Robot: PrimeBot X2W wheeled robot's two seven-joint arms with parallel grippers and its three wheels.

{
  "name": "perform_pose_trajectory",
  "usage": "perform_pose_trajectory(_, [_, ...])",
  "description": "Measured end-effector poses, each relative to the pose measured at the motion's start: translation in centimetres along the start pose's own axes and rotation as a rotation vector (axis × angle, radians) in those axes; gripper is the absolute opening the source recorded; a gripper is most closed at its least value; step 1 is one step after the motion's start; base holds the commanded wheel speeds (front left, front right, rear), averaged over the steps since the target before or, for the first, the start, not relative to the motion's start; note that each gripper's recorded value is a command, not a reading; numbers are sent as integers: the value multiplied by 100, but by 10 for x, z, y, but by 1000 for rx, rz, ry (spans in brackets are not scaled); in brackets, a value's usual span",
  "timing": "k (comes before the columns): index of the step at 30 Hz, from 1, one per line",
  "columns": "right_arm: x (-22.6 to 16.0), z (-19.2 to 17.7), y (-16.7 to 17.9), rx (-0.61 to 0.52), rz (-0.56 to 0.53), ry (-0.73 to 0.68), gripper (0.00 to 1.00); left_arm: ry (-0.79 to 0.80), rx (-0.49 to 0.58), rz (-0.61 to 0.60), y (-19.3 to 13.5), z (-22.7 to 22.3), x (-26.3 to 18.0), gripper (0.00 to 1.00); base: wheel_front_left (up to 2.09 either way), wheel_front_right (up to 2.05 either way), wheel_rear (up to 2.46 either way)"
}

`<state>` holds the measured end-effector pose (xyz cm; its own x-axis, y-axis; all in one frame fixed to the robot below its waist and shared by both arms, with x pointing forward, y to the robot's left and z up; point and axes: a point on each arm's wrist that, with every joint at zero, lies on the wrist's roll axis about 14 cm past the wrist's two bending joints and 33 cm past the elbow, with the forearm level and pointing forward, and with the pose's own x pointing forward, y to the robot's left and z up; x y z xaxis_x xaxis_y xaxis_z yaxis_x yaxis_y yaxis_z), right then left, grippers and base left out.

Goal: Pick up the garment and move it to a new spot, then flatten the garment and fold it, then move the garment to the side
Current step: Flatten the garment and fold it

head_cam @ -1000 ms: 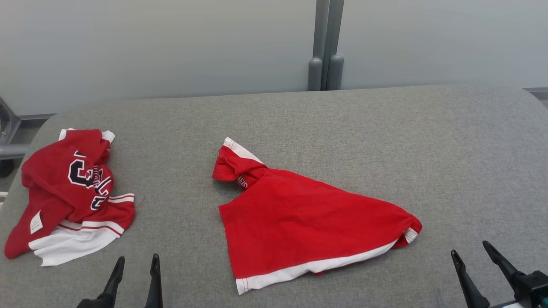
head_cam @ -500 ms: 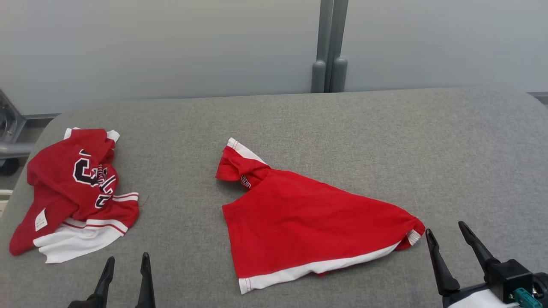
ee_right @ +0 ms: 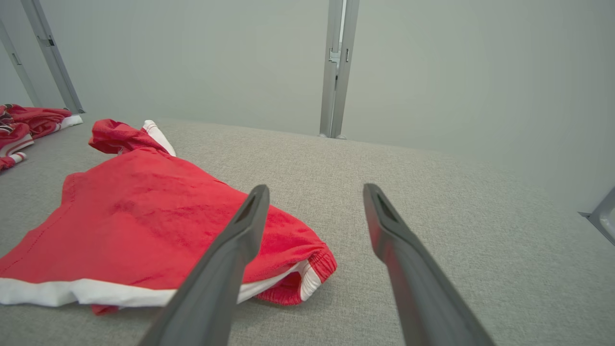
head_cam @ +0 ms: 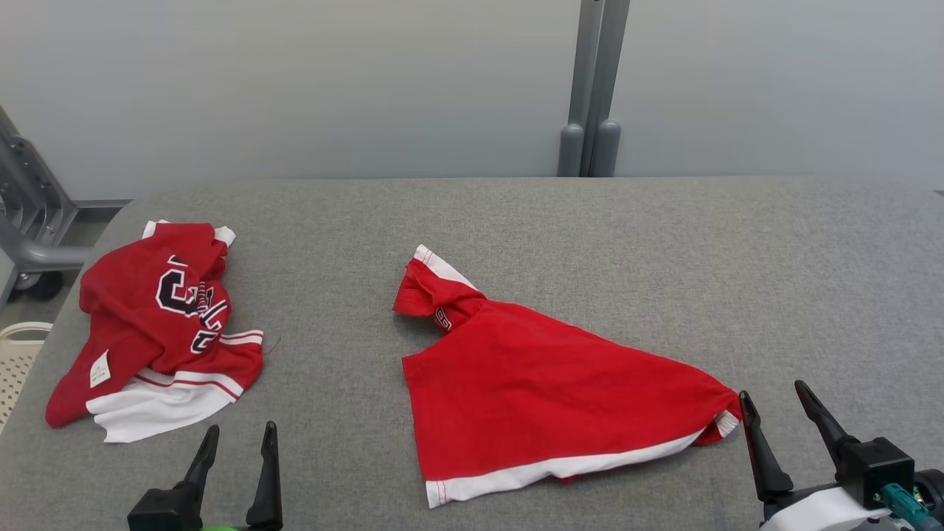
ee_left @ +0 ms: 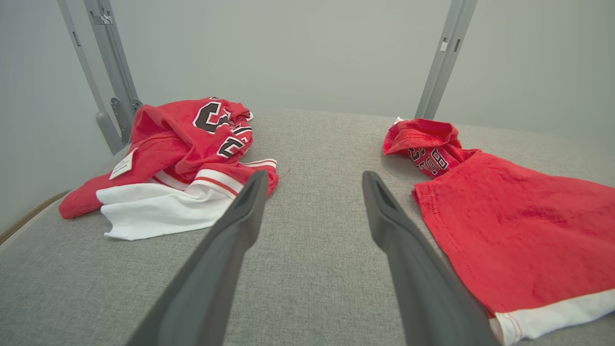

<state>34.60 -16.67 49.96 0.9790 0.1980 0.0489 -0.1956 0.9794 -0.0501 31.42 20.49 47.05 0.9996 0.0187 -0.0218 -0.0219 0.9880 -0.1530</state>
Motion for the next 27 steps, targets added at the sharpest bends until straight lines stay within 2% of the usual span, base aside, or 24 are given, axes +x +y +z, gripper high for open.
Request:
perform_pose_trajectory(13, [10,6,3,40,-33,-27,100,0,-10,-17,-8,-1,9,100,0,0,0])
perform_pose_trajectory(27, [13,3,10,28,-4,-16,100,15,-14,3,-3,-6,4,100,0,0,0])
